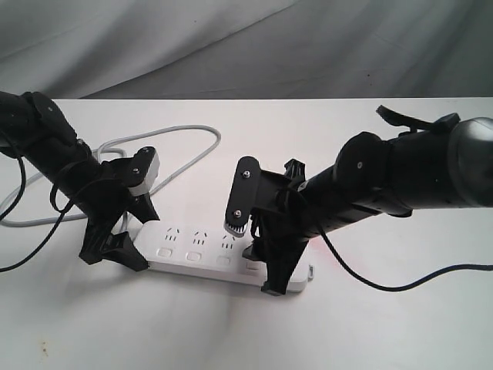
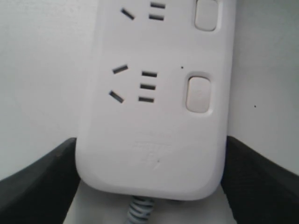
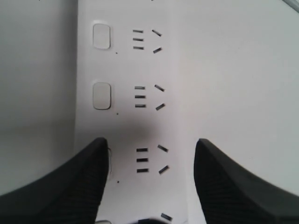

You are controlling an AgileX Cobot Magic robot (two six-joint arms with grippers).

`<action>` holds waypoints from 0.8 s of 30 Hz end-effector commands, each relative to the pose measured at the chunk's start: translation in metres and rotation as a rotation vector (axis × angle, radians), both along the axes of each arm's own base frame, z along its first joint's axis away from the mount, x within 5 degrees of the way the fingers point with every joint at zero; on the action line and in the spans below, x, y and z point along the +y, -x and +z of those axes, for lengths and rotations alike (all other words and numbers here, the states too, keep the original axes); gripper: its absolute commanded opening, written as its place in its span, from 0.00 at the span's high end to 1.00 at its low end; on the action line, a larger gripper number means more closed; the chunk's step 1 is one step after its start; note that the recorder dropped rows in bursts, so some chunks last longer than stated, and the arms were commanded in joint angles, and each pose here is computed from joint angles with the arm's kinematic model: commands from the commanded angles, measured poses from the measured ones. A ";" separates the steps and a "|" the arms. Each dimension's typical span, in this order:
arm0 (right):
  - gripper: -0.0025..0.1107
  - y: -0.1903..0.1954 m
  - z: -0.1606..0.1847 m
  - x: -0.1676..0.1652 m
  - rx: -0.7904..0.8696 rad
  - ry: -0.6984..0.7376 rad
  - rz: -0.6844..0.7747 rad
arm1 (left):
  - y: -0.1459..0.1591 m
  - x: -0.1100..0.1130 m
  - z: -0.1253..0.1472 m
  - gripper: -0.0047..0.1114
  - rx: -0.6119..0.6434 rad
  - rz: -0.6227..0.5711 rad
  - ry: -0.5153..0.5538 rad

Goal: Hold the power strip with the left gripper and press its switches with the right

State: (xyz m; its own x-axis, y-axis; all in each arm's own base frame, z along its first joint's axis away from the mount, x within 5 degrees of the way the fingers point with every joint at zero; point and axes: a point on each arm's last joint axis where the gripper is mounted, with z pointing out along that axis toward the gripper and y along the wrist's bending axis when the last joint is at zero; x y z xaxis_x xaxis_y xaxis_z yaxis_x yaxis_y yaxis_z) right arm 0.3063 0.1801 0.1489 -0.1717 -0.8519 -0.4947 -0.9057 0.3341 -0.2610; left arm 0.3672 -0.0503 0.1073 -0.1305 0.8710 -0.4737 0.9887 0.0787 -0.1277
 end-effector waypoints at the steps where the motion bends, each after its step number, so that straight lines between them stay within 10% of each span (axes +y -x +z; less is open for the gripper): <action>1: 0.52 -0.001 -0.007 -0.003 0.016 0.006 -0.016 | 0.001 -0.003 0.001 0.50 0.015 -0.004 0.005; 24: 0.52 -0.002 -0.025 -0.003 0.062 0.035 -0.007 | 0.001 -0.003 0.001 0.50 0.015 -0.004 0.005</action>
